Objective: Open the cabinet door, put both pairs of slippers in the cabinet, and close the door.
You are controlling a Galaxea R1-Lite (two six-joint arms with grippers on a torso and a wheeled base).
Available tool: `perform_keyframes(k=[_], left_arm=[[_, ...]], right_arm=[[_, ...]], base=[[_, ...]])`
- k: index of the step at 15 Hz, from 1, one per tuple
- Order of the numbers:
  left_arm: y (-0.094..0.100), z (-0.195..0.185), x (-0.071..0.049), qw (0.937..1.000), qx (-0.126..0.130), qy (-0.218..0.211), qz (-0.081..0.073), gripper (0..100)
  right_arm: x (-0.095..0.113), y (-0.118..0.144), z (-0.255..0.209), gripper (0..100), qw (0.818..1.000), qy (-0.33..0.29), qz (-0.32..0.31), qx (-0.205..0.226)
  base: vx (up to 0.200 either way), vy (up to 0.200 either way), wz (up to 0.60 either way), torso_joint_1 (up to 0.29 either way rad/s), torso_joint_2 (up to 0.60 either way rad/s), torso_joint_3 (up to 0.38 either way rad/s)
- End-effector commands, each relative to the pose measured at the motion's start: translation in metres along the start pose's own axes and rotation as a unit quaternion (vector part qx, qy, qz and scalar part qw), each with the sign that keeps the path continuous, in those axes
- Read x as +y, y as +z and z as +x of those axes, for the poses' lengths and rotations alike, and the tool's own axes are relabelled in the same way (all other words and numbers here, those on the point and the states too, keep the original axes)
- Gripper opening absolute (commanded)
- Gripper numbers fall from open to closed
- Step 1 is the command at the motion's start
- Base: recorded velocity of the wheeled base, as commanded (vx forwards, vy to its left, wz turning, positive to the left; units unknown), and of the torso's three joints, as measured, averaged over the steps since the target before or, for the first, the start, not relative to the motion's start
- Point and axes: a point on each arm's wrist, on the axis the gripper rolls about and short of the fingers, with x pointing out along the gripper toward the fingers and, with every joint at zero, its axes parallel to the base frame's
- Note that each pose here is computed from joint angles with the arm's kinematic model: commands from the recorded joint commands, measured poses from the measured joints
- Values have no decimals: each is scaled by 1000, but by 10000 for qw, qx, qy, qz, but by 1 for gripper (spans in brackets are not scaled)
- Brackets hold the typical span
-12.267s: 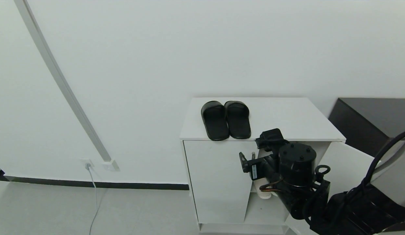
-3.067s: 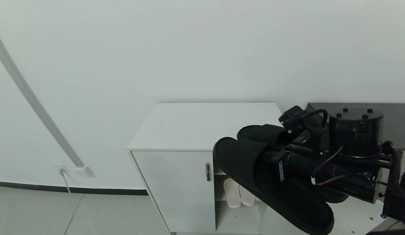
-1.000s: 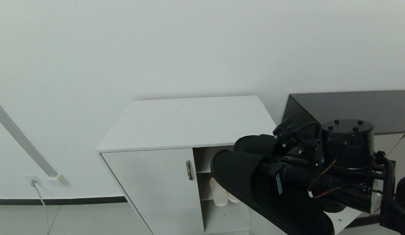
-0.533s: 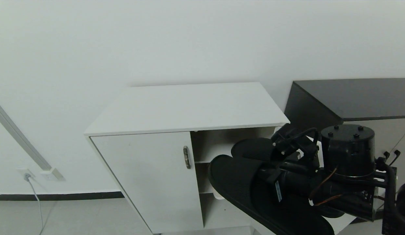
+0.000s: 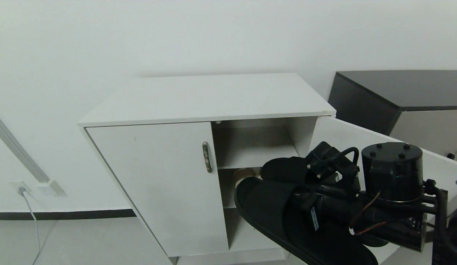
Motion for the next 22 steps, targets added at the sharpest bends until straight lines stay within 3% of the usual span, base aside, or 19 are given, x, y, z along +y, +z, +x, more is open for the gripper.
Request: perform_keyframes(k=[1, 15, 22], left_arm=[[0, 0, 0, 10000, 6, 9, 2, 0], [0, 0, 0, 10000, 6, 1, 2, 0], [0, 0, 0, 10000, 6, 1, 2, 0]], right_arm=[[0, 0, 0, 0, 10000, -3, -3, -1], [2, -2, 0, 0, 10000, 44, -20, 34], [2, -2, 0, 0, 10000, 44, -12, 34]], base=[[0, 0, 0, -149, 481, 325], [0, 0, 0, -77, 442, 361], [0, 0, 0, -1, 33, 36]])
